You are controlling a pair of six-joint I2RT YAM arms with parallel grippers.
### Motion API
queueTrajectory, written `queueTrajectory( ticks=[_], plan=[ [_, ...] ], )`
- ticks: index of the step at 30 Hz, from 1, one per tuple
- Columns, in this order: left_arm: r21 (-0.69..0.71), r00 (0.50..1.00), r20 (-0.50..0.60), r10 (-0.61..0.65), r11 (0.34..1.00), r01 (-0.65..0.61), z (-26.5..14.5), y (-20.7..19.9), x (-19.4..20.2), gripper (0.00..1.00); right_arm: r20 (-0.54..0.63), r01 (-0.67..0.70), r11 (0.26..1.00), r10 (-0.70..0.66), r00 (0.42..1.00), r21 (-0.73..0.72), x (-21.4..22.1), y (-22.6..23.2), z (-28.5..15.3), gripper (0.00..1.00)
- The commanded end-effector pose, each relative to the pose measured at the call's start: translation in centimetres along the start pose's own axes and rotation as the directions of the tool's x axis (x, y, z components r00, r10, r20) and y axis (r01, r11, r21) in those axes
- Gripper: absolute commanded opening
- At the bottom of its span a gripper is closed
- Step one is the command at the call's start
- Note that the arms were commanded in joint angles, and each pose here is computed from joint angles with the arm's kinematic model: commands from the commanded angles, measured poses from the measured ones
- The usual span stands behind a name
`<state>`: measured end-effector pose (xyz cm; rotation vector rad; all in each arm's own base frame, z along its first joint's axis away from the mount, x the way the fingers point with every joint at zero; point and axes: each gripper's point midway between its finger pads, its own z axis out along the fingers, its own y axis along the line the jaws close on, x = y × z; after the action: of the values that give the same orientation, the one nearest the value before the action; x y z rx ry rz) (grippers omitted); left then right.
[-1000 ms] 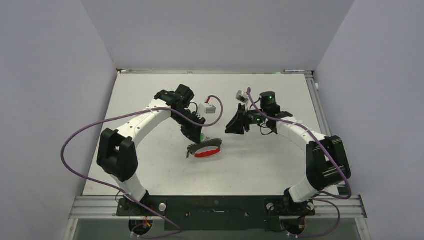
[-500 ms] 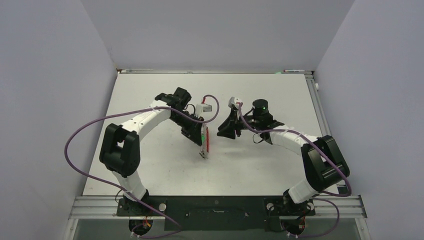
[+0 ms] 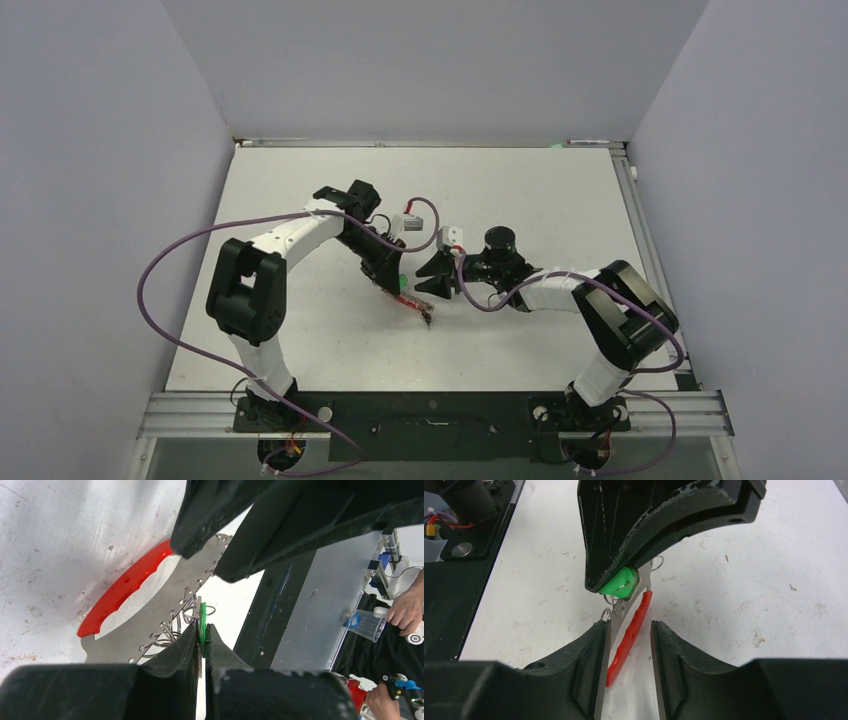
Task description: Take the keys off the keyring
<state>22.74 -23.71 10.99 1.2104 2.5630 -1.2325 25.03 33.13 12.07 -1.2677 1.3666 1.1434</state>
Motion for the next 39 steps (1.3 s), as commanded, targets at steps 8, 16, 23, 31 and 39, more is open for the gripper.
queueTrajectory(
  ticks=[8, 16, 23, 31, 39],
  plan=[
    [0.039, 0.995, 0.021, 0.102, 0.994, -0.103, -0.9, -0.9, -0.9, 0.00, 0.094, 0.193, 0.979, -0.187, 0.978, -0.062, -1.6, 1.4, 2.1, 0.33],
    [0.050, 0.992, 0.027, 0.125, 0.991, -0.126, -1.2, -1.3, -0.9, 0.00, 0.067, 0.182, 0.979, -0.176, 0.982, -0.087, -0.4, 1.9, 2.5, 0.33],
    [0.057, 0.990, 0.031, 0.137, 0.989, -0.138, -1.3, -1.6, -0.9, 0.00, 0.075, 0.178, 0.980, -0.172, 0.982, -0.088, -0.3, 2.2, 2.3, 0.33],
    [0.066, 0.990, 0.023, 0.140, 0.988, -0.141, -1.3, -1.6, -0.5, 0.00, 0.139, 0.191, 0.982, -0.188, 0.972, -0.009, -2.3, 1.1, -0.5, 0.36],
    [0.090, 0.986, 0.032, 0.164, 0.982, -0.166, -1.4, -2.1, -0.6, 0.00, 0.204, 0.230, 0.973, -0.228, 0.952, 0.013, -3.6, 1.0, -0.4, 0.36]
  ],
)
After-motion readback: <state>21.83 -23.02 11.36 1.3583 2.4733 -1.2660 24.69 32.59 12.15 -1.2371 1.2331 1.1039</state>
